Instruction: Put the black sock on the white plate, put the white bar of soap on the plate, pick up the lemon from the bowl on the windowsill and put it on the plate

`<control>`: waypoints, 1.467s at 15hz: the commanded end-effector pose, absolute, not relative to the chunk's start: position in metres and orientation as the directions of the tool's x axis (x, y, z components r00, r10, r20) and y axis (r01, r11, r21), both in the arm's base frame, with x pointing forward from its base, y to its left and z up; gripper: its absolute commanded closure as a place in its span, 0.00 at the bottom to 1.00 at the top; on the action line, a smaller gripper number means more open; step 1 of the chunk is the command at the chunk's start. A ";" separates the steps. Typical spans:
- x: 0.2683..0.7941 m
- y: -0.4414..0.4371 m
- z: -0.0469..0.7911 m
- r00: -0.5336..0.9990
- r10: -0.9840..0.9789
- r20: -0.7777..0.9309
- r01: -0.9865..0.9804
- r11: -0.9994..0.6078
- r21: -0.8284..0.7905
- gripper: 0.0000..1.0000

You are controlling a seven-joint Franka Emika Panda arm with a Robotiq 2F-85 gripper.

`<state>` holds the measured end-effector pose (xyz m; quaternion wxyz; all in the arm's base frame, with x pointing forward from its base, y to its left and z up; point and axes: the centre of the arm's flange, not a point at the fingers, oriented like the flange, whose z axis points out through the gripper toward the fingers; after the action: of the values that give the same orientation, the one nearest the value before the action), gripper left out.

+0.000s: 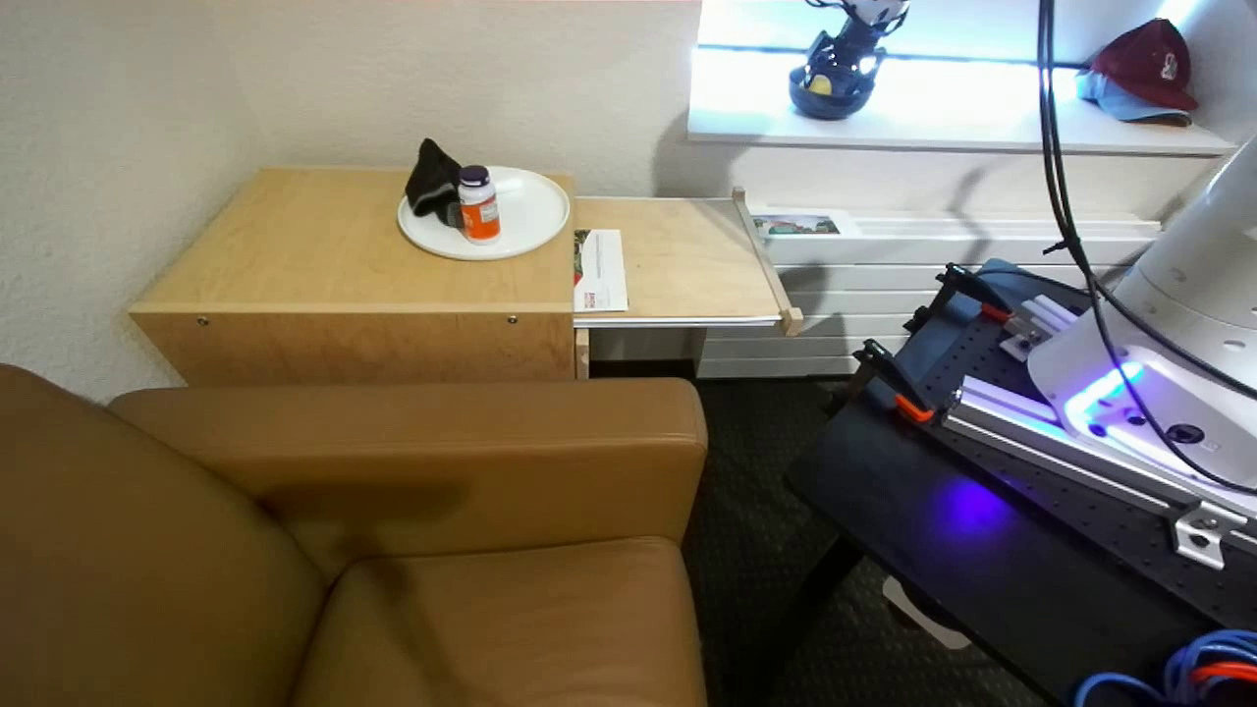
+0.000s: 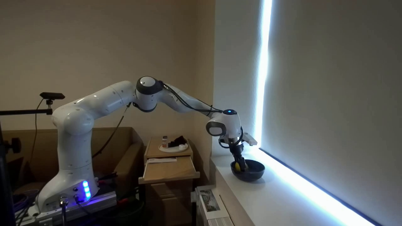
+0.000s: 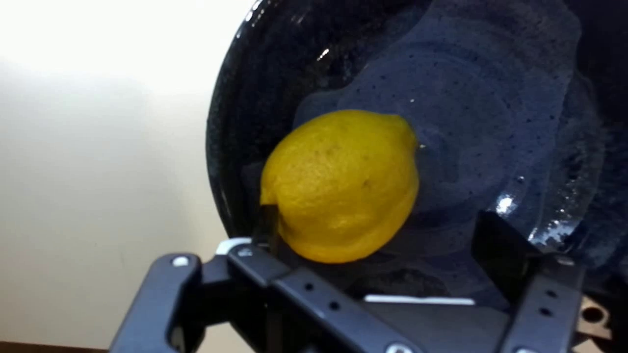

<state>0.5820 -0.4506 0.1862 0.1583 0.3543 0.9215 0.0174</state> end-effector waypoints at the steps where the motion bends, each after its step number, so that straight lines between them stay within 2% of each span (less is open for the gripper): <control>1: 0.593 -0.454 0.179 -0.666 0.693 -0.278 0.675 0.718 0.173 0.00; 5: 0.595 -0.450 0.181 -0.645 0.710 -0.282 0.680 0.702 0.211 0.00; 8: 0.595 -0.447 0.195 -0.642 0.692 -0.331 0.679 0.713 0.173 0.00; 18: 0.586 -0.447 0.176 -0.685 0.681 -0.258 0.665 0.730 0.159 0.00; 19: 0.585 -0.448 0.175 -0.685 0.681 -0.261 0.667 0.729 0.152 0.25; 20: 0.584 -0.448 0.173 -0.687 0.680 -0.258 0.667 0.730 0.147 0.28; 22: 0.583 -0.448 0.170 -0.686 0.681 -0.257 0.669 0.729 0.145 0.42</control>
<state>0.5806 -0.4464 0.1704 0.1588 0.3677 0.9160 0.0217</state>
